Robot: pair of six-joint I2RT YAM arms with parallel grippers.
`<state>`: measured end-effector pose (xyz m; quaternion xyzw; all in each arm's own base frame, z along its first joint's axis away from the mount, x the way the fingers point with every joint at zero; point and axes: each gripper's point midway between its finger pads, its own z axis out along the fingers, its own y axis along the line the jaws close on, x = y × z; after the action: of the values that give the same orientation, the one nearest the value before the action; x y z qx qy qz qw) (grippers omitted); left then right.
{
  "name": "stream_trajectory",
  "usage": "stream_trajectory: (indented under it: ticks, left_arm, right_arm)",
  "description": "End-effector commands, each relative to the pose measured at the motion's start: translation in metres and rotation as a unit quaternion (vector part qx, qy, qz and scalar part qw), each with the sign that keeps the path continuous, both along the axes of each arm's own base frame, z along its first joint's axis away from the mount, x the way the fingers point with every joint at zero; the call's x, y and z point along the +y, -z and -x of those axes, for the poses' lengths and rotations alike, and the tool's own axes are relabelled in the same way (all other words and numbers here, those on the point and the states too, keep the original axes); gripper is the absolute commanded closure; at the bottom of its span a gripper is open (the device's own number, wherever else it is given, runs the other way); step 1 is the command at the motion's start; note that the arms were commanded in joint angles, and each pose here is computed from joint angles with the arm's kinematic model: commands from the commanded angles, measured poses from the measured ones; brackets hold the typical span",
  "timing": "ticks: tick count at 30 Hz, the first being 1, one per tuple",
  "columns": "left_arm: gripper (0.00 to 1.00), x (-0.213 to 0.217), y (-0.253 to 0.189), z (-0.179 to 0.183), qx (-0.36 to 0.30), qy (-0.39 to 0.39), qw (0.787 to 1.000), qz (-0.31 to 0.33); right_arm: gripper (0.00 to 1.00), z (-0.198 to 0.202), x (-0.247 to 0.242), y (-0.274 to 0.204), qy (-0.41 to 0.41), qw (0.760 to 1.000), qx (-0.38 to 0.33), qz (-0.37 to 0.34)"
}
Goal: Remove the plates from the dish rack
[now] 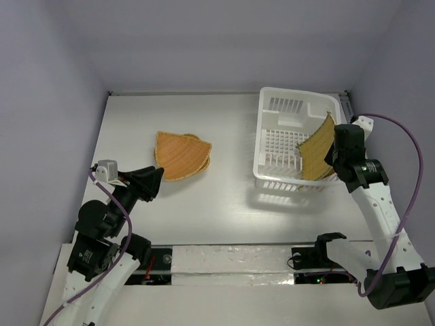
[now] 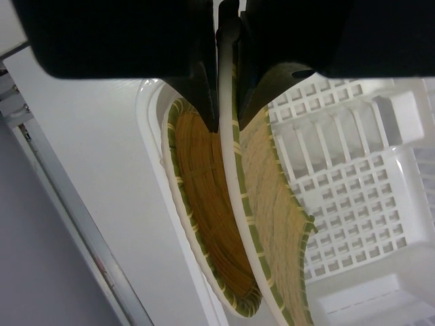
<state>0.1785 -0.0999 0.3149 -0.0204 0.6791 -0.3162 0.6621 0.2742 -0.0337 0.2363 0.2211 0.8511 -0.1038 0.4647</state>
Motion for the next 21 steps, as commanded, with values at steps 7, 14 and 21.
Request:
stream_trajectory:
  ticks: [7,14,21]
  left_arm:
    - [0.65,-0.005,-0.011,0.000,-0.019,0.012,1.000,0.010]
    - [0.65,-0.005,-0.011,-0.001,-0.016,0.012,1.000,0.010]
    - [0.64,-0.005,-0.009,-0.003,-0.012,0.009,1.000,0.008]
  right_arm:
    - [1.00,0.003,-0.014,-0.092,0.019,0.991,-0.129,0.042]
    - [1.00,0.022,-0.020,-0.157,0.033,0.976,-0.212,0.036]
    - [1.00,0.022,0.032,-0.201,-0.081,0.946,-0.302,-0.083]
